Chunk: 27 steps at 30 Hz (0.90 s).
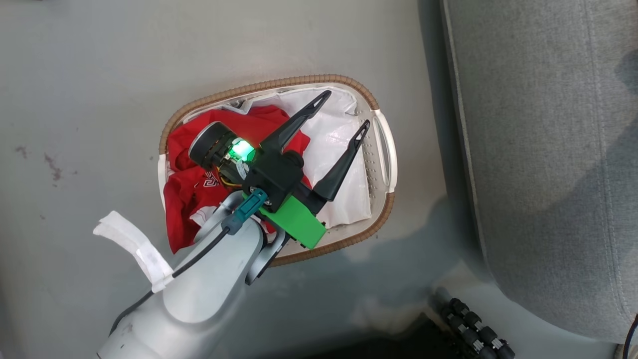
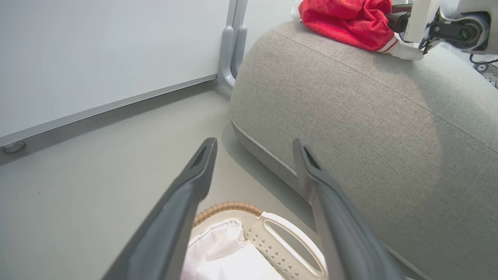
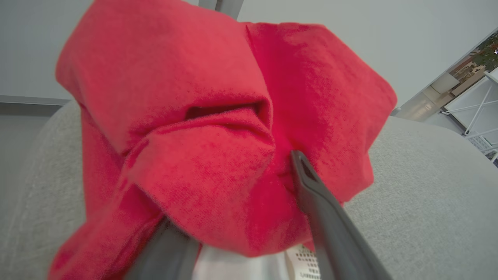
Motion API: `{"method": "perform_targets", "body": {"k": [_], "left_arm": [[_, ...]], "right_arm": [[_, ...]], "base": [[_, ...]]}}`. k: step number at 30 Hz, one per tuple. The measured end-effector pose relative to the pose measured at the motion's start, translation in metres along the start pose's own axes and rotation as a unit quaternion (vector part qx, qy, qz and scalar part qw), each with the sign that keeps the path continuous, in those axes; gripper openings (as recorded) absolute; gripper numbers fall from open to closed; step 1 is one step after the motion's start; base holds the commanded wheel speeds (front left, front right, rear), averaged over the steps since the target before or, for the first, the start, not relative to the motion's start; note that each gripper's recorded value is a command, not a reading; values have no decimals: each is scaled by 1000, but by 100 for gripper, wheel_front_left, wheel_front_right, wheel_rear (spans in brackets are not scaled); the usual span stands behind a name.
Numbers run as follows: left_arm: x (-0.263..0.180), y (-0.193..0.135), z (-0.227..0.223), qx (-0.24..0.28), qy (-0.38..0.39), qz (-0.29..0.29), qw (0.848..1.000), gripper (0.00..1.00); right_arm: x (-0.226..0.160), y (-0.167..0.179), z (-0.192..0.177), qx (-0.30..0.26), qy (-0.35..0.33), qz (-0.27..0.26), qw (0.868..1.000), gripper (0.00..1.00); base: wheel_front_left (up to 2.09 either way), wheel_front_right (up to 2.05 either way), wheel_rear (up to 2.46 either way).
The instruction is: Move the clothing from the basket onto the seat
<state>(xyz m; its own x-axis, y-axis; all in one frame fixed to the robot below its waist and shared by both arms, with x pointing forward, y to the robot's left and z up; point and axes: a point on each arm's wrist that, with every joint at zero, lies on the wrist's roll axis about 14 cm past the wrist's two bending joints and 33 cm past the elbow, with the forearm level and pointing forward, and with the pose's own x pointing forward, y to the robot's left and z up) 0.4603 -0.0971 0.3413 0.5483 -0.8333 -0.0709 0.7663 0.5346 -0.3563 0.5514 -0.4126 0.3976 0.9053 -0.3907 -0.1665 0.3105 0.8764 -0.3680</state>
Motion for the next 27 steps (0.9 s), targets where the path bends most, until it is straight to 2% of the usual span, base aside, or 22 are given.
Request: {"method": "perform_targets", "body": {"k": [7, 16, 22, 27], "left_arm": [[-3, -9, 16, 8, -7, -1, 1000, 100], [-19, -12, 51, 23, -27, 32, 999, 100], [-40, -10, 78, 22, -49, 76, 996, 100], [-67, -5, 98, 26, -69, 124, 990, 100]], "right_arm": [[-26, -22, 0, 12, 2, -22, 1000, 100], [-68, -35, 3, 25, 6, -23, 999, 100], [-83, -32, 31, 42, -25, -7, 999, 100], [-91, -14, 81, 56, -88, 27, 994, 100]], "base": [[0, 0, 0], [0, 0, 0], [0, 0, 0], [0, 0, 0]]}}
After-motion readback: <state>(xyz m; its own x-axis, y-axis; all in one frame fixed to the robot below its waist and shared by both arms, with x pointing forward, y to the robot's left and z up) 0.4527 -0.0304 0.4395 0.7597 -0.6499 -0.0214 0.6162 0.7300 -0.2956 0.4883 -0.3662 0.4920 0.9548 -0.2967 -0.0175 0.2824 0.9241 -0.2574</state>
